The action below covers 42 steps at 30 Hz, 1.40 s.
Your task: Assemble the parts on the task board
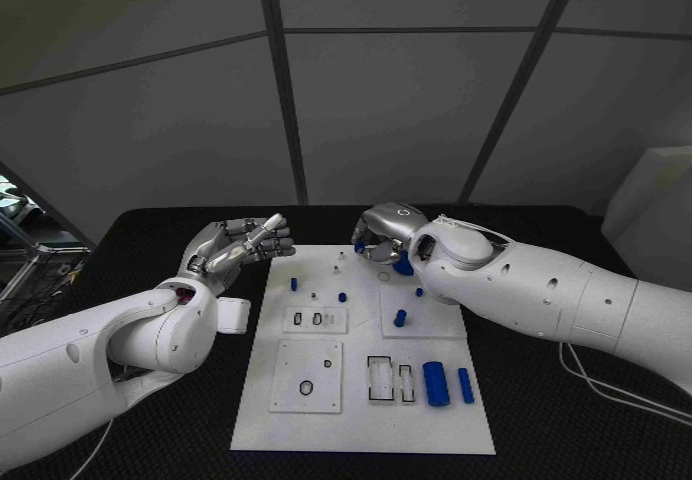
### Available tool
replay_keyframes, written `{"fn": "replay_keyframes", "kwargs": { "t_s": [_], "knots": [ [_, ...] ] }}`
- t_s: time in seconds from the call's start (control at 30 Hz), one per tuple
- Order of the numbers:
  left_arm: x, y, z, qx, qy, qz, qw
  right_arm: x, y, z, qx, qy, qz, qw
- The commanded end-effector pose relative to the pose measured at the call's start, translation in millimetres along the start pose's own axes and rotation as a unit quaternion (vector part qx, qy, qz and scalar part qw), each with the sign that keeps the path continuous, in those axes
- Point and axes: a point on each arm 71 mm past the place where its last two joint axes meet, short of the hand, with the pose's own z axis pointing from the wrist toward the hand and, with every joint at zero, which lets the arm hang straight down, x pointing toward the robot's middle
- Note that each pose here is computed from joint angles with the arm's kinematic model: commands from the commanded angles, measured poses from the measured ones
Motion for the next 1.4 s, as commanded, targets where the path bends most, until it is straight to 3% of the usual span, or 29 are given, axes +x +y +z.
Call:
{"fn": "replay_keyframes", "kwargs": {
  "t_s": [0.03,0.6,1.4],
  "knots": [
    [2.4,-1.0,1.3,0.001,0.007,-0.005,1.000,-0.7,3,5.7,-0.009,-0.003,0.006,1.000],
    [1.6,-2.6,2.3,0.002,0.006,-0.004,1.000,8.9,16,25.3,-0.014,0.017,0.007,1.000],
    [-0.7,-4.0,4.1,0.001,0.005,-0.003,1.000,17.9,16,34.2,0.006,0.052,-0.003,0.999]
  ]
}}
